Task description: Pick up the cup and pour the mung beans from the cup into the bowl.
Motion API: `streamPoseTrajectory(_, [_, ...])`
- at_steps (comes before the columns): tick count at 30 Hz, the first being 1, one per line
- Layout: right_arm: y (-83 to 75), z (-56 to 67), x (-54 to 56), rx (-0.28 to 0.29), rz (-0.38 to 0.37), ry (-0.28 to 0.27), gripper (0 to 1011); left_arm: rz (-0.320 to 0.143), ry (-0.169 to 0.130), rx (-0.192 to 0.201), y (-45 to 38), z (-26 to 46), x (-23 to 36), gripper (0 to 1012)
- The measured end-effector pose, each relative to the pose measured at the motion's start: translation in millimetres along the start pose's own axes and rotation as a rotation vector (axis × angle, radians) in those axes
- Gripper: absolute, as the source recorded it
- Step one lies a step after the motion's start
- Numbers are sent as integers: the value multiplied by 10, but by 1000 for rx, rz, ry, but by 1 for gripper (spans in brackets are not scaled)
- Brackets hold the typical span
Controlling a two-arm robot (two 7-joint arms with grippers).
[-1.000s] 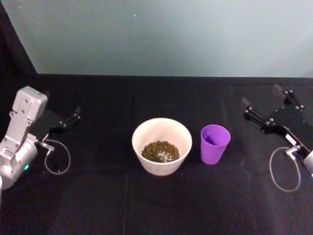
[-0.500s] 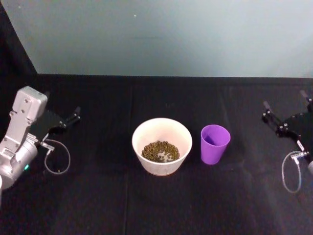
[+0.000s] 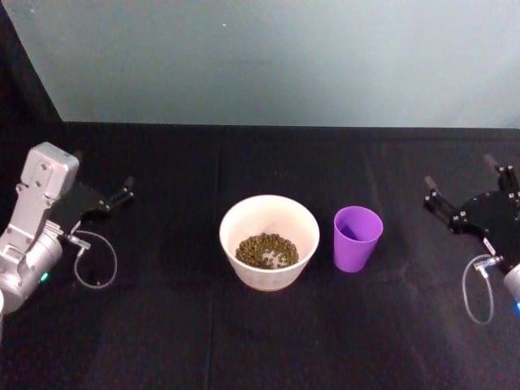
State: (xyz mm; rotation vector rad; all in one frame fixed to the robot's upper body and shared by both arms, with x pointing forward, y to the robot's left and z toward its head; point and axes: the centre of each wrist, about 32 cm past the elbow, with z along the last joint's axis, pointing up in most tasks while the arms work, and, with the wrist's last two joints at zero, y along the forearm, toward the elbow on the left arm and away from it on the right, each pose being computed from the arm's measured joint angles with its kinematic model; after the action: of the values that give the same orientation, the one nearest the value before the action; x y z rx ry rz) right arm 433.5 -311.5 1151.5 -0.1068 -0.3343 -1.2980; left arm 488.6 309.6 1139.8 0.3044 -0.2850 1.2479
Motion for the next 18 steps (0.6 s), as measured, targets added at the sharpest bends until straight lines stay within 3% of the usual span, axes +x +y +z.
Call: streamPoseTrajectory(18, [-6, 7, -1, 1, -10, 1, 1002, 0, 0, 0, 0, 0, 0, 1000])
